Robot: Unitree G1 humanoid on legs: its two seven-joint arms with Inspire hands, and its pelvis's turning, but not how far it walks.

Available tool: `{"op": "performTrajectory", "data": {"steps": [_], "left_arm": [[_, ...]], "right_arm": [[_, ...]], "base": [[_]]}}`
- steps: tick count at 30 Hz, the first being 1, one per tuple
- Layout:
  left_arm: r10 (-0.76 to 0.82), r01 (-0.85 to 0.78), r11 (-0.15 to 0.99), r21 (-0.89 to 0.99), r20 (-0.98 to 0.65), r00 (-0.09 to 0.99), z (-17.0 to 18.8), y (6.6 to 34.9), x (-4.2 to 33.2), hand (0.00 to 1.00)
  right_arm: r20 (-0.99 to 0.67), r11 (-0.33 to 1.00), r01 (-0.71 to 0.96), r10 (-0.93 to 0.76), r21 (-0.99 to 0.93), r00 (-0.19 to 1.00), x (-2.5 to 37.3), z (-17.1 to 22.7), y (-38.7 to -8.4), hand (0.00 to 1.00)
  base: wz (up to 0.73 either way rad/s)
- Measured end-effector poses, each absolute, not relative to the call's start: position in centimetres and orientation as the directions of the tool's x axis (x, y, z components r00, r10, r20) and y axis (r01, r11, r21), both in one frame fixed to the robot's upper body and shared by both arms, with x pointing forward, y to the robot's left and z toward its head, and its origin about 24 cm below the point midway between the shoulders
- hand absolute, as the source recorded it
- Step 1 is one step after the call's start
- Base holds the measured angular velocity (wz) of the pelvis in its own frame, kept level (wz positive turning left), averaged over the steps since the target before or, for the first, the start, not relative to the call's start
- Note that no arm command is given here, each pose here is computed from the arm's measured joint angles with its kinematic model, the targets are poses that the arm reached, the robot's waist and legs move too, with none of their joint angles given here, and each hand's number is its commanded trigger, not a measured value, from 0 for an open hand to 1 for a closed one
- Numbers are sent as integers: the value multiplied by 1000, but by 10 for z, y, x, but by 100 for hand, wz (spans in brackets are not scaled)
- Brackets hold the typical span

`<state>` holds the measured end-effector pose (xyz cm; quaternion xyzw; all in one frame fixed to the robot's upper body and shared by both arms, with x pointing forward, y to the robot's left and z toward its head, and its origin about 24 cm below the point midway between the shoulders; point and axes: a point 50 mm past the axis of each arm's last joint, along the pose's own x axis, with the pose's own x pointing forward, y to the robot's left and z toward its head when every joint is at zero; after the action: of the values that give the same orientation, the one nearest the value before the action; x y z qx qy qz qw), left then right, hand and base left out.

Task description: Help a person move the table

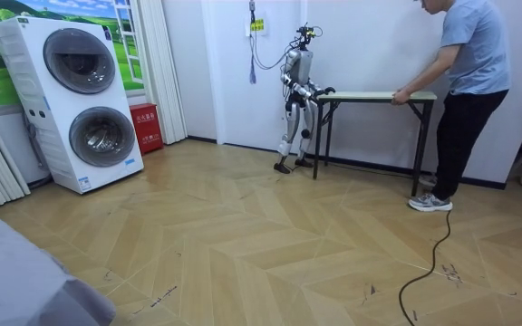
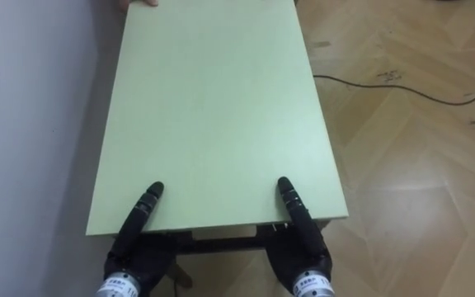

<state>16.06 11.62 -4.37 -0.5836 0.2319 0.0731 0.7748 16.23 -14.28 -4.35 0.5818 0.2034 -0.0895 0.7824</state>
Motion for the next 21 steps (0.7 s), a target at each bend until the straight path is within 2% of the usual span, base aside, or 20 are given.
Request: {"op": "performTrajectory", "data": {"steps": [1, 2, 3, 4, 5, 6, 9, 11, 12, 16, 17, 19, 21], "left_arm": [[-158, -384, 308, -870, -445, 882, -44, 116, 161, 45], [-161, -384, 308, -871, -445, 881, -44, 115, 160, 18], [-163, -383, 308, -871, -445, 880, -44, 115, 160, 21], [-163, -383, 308, -871, -445, 880, -44, 115, 160, 32], [-164, -383, 308, -871, -446, 880, -44, 114, 160, 28], [-164, -380, 315, -869, -445, 881, -44, 114, 160, 16], [-163, -350, 375, -858, -433, 887, -43, 115, 160, 16], [-165, -300, 440, -846, -405, 899, -42, 119, 161, 13], [-170, -290, 451, -844, -400, 901, -42, 120, 161, 0], [-202, -247, 451, -858, -368, 908, -40, 121, 162, 0], [-211, -247, 451, -858, -371, 904, -41, 120, 162, 2], [-223, -251, 456, -854, -383, 897, -43, 120, 160, 20], [-240, -260, 471, -843, -406, 882, -48, 119, 158, 22]], "right_arm": [[-423, 307, 377, 97, 874, 901, 162, -44, -143, 30], [-422, 306, 377, 97, 874, 901, 162, -44, -143, 0], [-422, 306, 377, 97, 874, 901, 162, -44, -143, 0], [-422, 306, 377, 97, 874, 901, 162, -44, -143, 0], [-422, 306, 377, 97, 874, 901, 162, -44, -143, 0], [-421, 305, 375, 98, 875, 902, 162, -43, -143, 0], [-393, 308, 345, 108, 887, 913, 163, -42, -143, 0], [-379, 323, 325, 119, 889, 918, 162, -42, -143, 0], [-375, 324, 320, 122, 890, 919, 162, -41, -143, 0], [-344, 321, 286, 140, 903, 929, 161, -41, -142, 0], [-337, 320, 278, 143, 906, 931, 160, -42, -142, 0], [-296, 311, 238, 156, 920, 942, 160, -40, -141, 0], [-279, 314, 219, 160, 924, 947, 160, -39, -141, 0]], "base": [[-4], [-8], [-8], [-10], [-9], [-10], [-13], [-14], [-7], [-2], [4], [-4], [-9]]}}
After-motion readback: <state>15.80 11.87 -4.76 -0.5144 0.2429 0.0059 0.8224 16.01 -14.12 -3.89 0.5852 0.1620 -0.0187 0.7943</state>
